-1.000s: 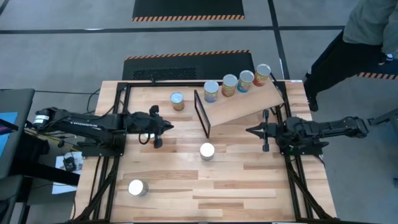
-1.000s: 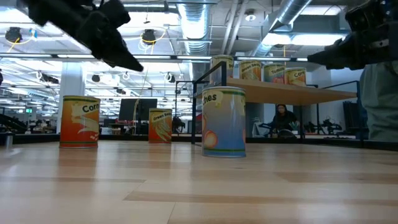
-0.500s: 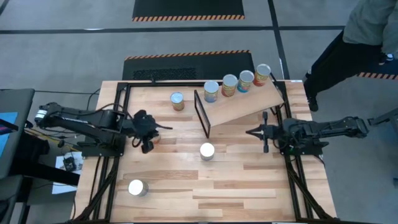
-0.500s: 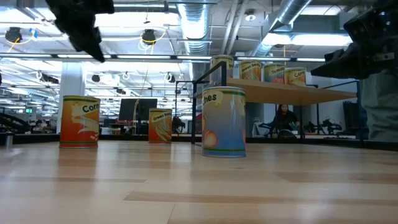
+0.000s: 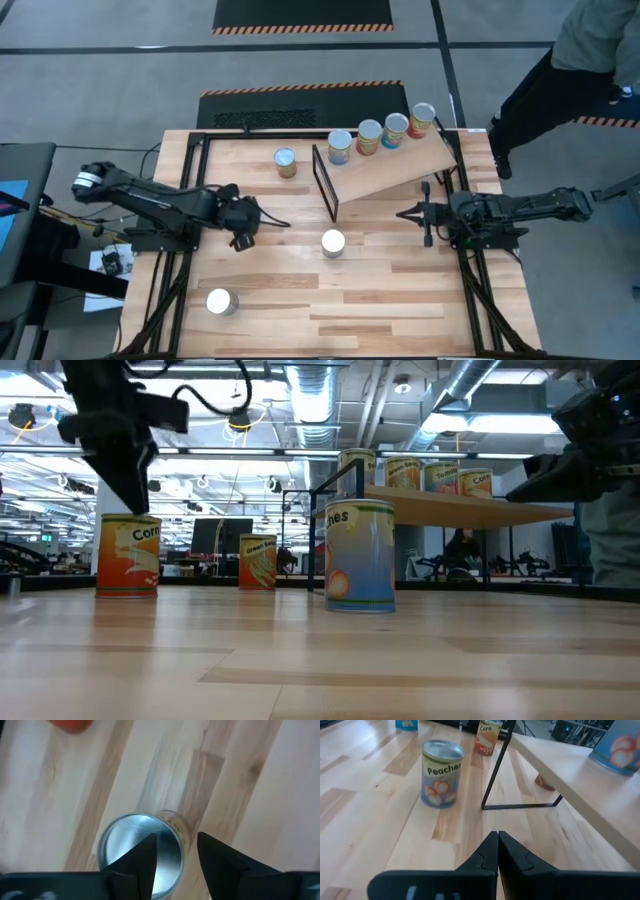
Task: Pick and place cans onto a shelf
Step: Put the canned corn aligned with the other canned corn on the shelf
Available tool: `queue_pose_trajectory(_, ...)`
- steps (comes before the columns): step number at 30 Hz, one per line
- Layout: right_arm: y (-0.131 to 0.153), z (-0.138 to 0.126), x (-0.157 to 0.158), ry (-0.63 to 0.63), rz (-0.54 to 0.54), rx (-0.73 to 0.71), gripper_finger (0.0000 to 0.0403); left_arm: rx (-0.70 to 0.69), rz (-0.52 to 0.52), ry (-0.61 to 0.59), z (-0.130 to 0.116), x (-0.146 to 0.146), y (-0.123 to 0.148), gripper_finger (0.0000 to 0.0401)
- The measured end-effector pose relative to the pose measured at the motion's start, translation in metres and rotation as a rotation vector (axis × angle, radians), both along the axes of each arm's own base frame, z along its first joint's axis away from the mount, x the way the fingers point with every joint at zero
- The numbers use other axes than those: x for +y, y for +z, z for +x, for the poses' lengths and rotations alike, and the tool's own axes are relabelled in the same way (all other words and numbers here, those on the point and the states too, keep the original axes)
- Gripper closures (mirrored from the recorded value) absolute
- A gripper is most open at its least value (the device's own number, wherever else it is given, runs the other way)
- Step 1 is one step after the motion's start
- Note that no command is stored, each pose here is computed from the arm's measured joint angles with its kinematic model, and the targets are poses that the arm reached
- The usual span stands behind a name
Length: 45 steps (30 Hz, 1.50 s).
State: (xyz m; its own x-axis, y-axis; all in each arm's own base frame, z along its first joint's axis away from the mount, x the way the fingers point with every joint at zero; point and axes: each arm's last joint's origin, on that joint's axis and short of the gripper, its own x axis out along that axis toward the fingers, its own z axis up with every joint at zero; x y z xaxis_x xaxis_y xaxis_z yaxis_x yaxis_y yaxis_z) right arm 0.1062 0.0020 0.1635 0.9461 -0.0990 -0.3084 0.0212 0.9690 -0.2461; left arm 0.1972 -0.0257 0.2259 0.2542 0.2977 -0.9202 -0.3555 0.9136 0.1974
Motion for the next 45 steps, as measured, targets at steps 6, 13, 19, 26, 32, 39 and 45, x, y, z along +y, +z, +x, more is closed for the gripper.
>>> queue_pose_trajectory(6, -0.001, 0.0, 0.0, 0.0, 0.0, 0.007, 0.0374, 0.084, 0.064, 0.013, 0.008, 0.001, -0.013, 0.0268)
queue_pose_trajectory(13, -0.001, 0.0, 0.0, 0.0, -0.001, 0.009, 0.0371, 0.115, 0.102, -0.047, 0.008, 0.0, -0.015, 0.0343)
queue_pose_trajectory(19, -0.001, 0.0, 0.0, 0.0, -0.001, 0.015, 0.037, 0.141, 0.08, -0.14, 0.01, -0.008, -0.005, 0.0394)
queue_pose_trajectory(26, -0.002, -0.001, 0.0, 0.0, -0.001, 0.022, 0.0373, -0.032, 0.021, -0.258, 0.025, -0.037, 0.052, 0.0401)
queue_pose_trajectory(32, -0.002, -0.001, 0.0, 0.0, -0.001, 0.024, 0.0374, -0.166, -0.002, -0.387, 0.048, -0.072, 0.088, 0.0401)
queue_pose_trajectory(39, -0.002, -0.001, 0.0, 0.0, -0.001, 0.026, 0.0375, -0.224, 0.006, -0.565, 0.104, -0.113, 0.113, 0.0401)
queue_pose_trajectory(45, -0.002, -0.001, 0.0, 0.0, -0.001, 0.027, 0.0373, -0.281, 0.04, -0.688, 0.165, -0.122, 0.117, 0.0401)
